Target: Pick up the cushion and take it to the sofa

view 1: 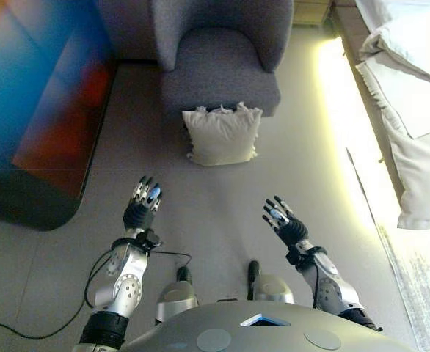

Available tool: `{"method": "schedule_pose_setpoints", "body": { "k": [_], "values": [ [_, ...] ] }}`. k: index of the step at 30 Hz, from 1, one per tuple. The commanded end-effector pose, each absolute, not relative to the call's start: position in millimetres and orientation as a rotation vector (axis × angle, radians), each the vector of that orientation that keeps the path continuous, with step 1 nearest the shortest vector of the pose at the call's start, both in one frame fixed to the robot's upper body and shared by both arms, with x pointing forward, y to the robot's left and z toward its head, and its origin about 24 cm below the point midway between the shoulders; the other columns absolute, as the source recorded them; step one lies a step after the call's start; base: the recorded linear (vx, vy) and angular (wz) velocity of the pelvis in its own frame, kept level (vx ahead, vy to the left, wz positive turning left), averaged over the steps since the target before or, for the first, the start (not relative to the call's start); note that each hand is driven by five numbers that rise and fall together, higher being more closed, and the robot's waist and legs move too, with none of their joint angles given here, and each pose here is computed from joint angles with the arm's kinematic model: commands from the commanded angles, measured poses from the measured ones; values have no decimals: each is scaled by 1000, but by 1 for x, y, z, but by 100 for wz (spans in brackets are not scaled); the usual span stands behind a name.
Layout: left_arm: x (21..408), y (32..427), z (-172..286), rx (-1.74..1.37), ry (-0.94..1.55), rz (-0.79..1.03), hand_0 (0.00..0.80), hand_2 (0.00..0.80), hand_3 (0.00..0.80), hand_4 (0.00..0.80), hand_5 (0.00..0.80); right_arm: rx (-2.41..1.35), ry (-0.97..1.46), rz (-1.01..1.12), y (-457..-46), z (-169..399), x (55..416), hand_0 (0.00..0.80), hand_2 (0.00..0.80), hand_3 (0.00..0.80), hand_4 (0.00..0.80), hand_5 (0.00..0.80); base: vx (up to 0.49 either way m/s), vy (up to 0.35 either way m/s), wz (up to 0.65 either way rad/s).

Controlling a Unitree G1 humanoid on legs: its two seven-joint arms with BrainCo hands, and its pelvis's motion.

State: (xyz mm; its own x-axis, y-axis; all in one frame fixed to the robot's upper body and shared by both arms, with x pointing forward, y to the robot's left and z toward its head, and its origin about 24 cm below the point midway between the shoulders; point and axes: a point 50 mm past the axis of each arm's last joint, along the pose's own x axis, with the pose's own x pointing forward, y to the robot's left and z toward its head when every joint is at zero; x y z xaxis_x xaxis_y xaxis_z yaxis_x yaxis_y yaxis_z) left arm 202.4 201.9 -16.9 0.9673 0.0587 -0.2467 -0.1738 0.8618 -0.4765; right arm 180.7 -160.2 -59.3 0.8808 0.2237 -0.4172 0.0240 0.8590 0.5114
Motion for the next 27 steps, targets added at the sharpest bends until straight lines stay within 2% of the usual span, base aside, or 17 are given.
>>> {"method": "schedule_pose_setpoints", "body": {
  "k": [1,9,17,24,27],
  "values": [
    [206,229,1,-466,129,162,0,0,0,0,0,561,340,109,-153,-38,196,0,0,0,0,0,111,162,19],
    [210,226,5,-435,146,95,0,0,0,0,0,574,352,-3,-171,-45,183,0,0,0,0,0,270,-62,33],
    [202,220,0,-382,187,32,0,0,0,0,0,615,362,-33,-185,-50,183,0,0,0,0,0,458,-117,55],
    [176,221,-17,-441,260,108,0,0,0,0,0,591,419,17,-183,-50,176,0,0,0,0,0,484,-87,-4],
    [179,220,-13,-455,245,110,0,0,0,0,0,566,425,33,-186,-48,175,0,0,0,0,0,393,-167,-9]
  ]
}}
